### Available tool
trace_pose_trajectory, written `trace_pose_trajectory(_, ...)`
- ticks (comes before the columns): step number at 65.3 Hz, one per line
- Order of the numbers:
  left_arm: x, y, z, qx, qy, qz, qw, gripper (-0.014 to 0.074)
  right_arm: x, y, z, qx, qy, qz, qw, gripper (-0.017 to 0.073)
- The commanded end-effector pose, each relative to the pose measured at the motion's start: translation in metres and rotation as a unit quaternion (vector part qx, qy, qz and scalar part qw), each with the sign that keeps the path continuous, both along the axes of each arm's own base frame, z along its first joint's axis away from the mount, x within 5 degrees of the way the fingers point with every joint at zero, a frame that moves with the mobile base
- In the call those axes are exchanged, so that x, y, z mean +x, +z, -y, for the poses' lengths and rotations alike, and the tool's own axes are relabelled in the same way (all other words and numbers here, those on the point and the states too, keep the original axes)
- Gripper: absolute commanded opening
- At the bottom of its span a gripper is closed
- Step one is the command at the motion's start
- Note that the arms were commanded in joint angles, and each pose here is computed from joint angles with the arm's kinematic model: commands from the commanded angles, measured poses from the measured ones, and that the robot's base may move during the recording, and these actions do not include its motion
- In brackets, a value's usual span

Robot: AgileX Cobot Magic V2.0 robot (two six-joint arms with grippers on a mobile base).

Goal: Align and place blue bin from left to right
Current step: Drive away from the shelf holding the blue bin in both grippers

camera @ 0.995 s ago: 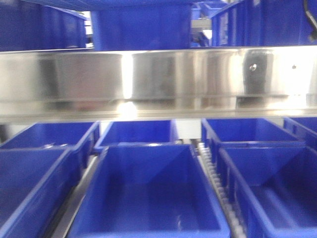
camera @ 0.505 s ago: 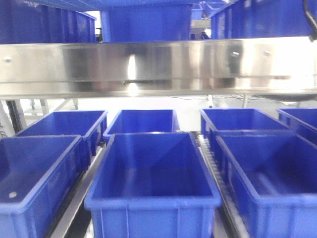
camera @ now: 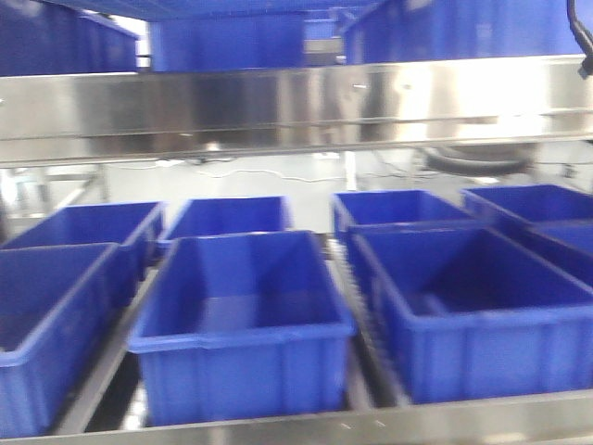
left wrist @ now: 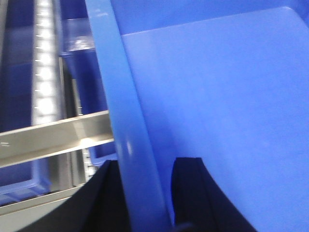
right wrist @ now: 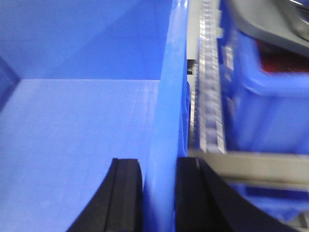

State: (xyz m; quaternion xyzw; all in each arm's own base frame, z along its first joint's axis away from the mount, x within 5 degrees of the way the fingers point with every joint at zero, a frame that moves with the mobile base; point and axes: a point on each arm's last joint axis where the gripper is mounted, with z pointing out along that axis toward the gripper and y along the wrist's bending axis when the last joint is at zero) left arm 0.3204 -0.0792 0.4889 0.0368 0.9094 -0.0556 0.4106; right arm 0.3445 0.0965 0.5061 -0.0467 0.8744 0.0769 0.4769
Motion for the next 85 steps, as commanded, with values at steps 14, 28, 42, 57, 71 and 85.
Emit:
trace_pose_trajectory(14,-0.0076,0.0167,-0.0016,0.003,-0.011,0.050,0.999,-0.0111,-0.0051,0.0221,0.0071,-0.011,-0.005,0.079,0.997,-0.0151)
trace_pose_trajectory(28,-0.0076,0.0167,-0.0016,0.003,-0.011,0.050,0.999,-0.0111,-0.0051,0.0221,0.0071,-0.011,-0.005,0.079,0.997,-0.0151)
trace_pose_trajectory(42,-0.0076,0.0167,-0.0016,0.003,-0.011,0.050,0.999,-0.0111,-0.0051,0.0221,0.0071,-0.011,-0.005,0.079,0.997,-0.0151)
trace_pose_trajectory(57,-0.0076,0.0167,-0.0016,0.003,-0.011,0.050,0.999,-0.0111,-0.0051,0.0221,0.0071,-0.011,-0.005,0.079,0.997,-0.0151)
trace_pose_trajectory(71,-0.0076,0.0167,-0.0016,0.003,-0.011,0.050,0.999,-0.0111,-0.0051,0.0221,0.0071,-0.011,-0.005,0.079,0.997,-0.0151)
trace_pose_trajectory(85,-0.0076,0.0167,-0.0016,0.003,-0.011,0.050,0.999,-0.0111,-0.0051,0.0221,0.0071,-0.011,-0.005,0.079,0.997,-0.0151)
